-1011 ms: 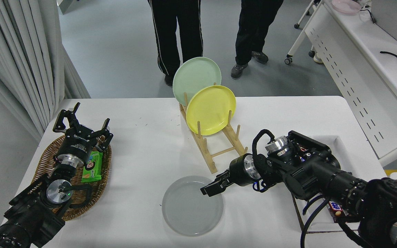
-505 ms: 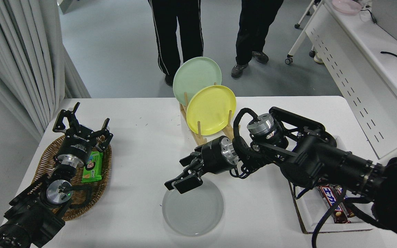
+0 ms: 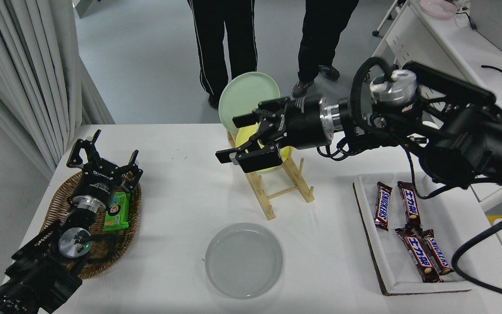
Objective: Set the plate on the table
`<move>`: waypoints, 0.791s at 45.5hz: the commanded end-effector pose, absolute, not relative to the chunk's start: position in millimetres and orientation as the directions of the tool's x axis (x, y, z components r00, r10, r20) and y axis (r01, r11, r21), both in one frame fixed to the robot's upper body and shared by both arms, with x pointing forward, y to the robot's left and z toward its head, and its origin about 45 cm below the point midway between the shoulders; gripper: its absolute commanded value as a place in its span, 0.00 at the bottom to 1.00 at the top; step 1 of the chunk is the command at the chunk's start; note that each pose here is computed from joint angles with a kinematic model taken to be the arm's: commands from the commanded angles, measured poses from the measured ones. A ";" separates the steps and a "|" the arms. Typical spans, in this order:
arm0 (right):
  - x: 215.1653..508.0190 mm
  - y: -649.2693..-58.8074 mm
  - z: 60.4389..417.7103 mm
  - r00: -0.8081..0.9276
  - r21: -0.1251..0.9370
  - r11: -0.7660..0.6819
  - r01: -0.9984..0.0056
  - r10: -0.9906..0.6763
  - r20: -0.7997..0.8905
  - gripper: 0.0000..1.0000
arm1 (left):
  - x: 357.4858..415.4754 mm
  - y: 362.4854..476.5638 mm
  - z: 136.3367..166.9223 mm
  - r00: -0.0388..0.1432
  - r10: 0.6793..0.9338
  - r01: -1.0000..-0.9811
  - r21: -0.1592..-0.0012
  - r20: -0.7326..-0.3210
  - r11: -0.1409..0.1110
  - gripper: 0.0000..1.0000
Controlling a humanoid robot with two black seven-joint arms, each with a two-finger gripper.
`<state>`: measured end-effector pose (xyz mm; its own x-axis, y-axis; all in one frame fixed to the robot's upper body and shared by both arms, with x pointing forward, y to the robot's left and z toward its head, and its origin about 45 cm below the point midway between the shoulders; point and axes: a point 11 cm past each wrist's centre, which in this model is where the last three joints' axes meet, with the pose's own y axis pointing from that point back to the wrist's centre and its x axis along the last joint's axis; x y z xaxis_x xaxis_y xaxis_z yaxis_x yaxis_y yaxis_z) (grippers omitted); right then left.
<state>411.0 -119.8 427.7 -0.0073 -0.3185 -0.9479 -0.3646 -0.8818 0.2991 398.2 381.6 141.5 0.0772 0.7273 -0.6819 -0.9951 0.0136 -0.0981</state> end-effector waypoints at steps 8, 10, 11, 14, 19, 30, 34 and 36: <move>449.5 -200.0 436.7 0.195 0.127 -0.810 -0.573 -0.284 -0.939 1.00 | 398.2 381.3 141.7 0.078 0.727 -0.995 -0.098 -0.682 0.015 1.00; 454.2 -211.4 423.2 0.183 0.166 -0.782 -0.601 -0.336 -0.924 1.00 | 398.1 381.9 141.5 0.076 0.727 -0.995 -0.098 -0.682 0.012 1.00; 455.3 -215.5 417.7 0.179 0.179 -0.773 -0.609 -0.354 -0.918 1.00 | 398.2 381.3 141.7 0.078 0.727 -0.995 -0.098 -0.682 0.015 1.00; 459.7 -230.3 400.7 0.155 0.210 -0.733 -0.646 -0.396 -0.905 1.00 | 398.1 381.6 141.4 0.077 0.728 -0.995 -0.097 -0.682 0.014 1.00; 471.7 -258.1 378.6 0.130 0.229 -0.621 -0.749 -0.478 -0.869 1.00 | 398.1 381.6 141.3 0.077 0.728 -0.995 -0.097 -0.682 0.014 1.00; 485.1 -309.5 340.4 0.105 0.087 -0.310 -0.947 -0.551 -0.828 1.00 | 398.1 381.6 141.3 0.077 0.728 -0.995 -0.097 -0.682 0.014 1.00; 484.1 -310.3 305.7 0.049 0.122 -0.264 -0.957 -0.559 -0.828 1.00 | 398.1 381.9 141.5 0.076 0.727 -0.995 -0.098 -0.682 0.012 1.00; 486.6 -317.4 288.4 0.016 0.100 -0.199 -0.975 -0.510 -0.860 1.00 | 398.1 381.6 141.3 0.077 0.728 -0.995 -0.097 -0.682 0.014 1.00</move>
<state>482.5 -282.5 350.7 0.1114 -0.5069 -0.8548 -0.8836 -0.4442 0.1483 398.1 381.7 141.5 0.0769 0.7275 -0.6817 -0.9951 0.0135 -0.0978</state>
